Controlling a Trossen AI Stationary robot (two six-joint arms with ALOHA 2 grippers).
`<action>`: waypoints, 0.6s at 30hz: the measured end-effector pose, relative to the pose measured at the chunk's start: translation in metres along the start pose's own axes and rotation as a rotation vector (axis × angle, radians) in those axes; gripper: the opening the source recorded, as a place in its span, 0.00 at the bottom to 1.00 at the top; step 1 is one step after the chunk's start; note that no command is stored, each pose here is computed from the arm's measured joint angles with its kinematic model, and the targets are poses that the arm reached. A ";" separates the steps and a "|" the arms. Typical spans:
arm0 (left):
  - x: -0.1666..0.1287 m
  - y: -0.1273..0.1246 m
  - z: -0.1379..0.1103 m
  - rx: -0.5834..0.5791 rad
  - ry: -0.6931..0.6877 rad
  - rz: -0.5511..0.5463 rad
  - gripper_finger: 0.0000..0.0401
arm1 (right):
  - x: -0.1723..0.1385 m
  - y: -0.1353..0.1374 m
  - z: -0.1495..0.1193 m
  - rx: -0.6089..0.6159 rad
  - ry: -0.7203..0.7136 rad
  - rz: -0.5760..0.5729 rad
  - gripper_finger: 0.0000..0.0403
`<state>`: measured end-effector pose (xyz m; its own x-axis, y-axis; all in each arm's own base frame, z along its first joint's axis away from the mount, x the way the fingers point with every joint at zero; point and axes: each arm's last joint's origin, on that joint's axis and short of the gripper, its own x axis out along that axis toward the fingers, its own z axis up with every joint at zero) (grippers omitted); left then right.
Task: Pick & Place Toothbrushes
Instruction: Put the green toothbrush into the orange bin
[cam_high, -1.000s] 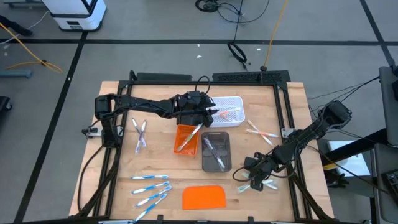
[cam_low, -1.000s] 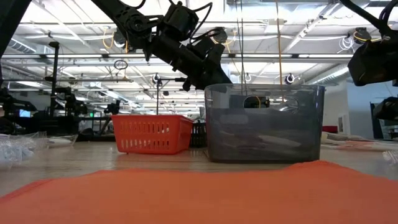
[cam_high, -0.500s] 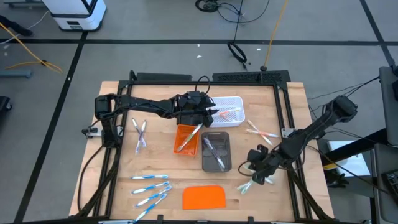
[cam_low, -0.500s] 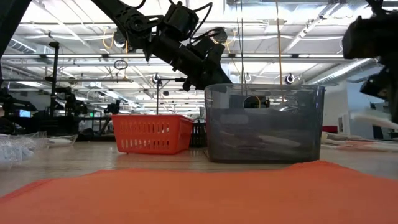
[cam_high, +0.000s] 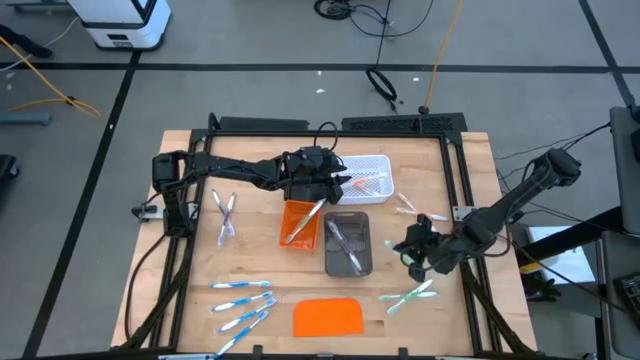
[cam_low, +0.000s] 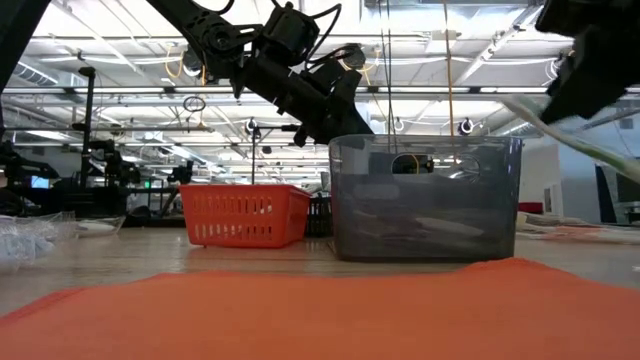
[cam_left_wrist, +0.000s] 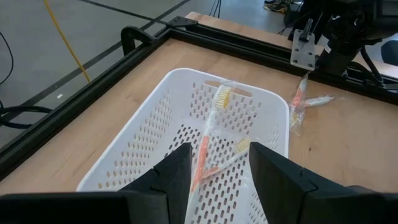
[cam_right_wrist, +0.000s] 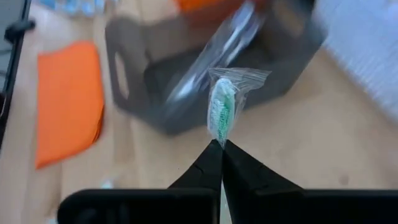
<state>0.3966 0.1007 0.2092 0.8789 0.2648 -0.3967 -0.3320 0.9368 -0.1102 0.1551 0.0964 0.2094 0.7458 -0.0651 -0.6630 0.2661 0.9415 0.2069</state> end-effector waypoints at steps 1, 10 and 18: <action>0.000 0.000 0.000 0.000 0.000 0.000 0.41 | -0.002 -0.001 0.002 -0.007 -0.031 -0.013 0.00; 0.000 -0.003 0.005 0.008 -0.042 -0.101 0.41 | -0.021 -0.001 0.026 -0.113 -0.347 -0.061 0.00; -0.002 -0.010 0.013 0.022 -0.111 -0.280 0.41 | -0.036 0.004 0.048 -0.220 -0.577 -0.145 0.00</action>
<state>0.4025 0.0940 0.2230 0.9678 0.0174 -0.2511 -0.0645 0.9814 -0.1807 0.1590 0.0867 0.2688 0.9371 -0.3072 -0.1660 0.3032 0.9516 -0.0498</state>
